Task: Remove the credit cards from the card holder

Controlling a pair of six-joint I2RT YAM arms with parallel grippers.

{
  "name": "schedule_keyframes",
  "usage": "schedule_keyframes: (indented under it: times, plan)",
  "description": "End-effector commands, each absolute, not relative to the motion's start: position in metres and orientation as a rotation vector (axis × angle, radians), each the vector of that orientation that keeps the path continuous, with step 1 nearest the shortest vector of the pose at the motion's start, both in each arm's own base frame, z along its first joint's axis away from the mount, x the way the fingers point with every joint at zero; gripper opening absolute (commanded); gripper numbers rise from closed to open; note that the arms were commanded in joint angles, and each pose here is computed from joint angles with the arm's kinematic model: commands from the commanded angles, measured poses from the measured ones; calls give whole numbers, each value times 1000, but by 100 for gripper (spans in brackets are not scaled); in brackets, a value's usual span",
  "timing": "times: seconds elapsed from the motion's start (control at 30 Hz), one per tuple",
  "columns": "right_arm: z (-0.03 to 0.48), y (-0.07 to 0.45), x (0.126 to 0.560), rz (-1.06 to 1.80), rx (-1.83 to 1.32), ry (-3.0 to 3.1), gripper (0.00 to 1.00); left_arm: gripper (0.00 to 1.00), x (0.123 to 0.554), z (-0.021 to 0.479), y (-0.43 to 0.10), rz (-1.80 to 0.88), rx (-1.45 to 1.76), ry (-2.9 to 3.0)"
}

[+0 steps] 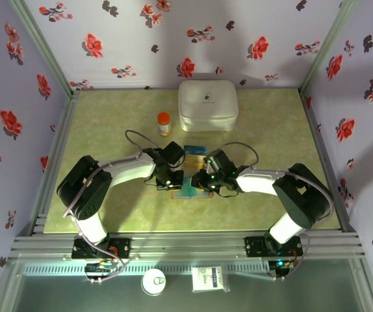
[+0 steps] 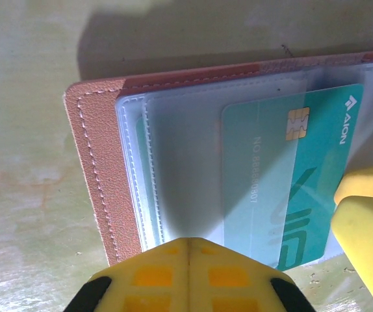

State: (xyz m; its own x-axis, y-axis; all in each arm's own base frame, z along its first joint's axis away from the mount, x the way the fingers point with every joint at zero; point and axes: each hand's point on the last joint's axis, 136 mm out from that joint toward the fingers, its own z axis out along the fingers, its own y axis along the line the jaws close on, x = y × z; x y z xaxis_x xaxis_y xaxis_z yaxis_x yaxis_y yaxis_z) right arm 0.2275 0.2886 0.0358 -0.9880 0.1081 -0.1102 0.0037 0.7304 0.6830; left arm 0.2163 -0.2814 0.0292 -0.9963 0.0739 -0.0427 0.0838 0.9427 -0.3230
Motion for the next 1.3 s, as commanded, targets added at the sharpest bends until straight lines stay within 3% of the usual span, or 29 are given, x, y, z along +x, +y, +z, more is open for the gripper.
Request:
schedule_keyframes:
  times: [0.0, 0.4, 0.9, 1.27]
  plan:
    - [39, 294, 227, 1089, 32, 2804, 24, 0, 215, 28, -278, -459, 163, 3070]
    - [30, 294, 220, 918, -16, 2893, 24, 0, 220, 35, -263, -368, 143, 3025]
    - [26, 307, 219, 945, -41, 2904, 24, 0, 217, 25, -262, -352, 150, 3061]
    - [45, 306, 223, 1005, -31, 2827, 24, 0, 224, 53, -276, -426, 194, 3015]
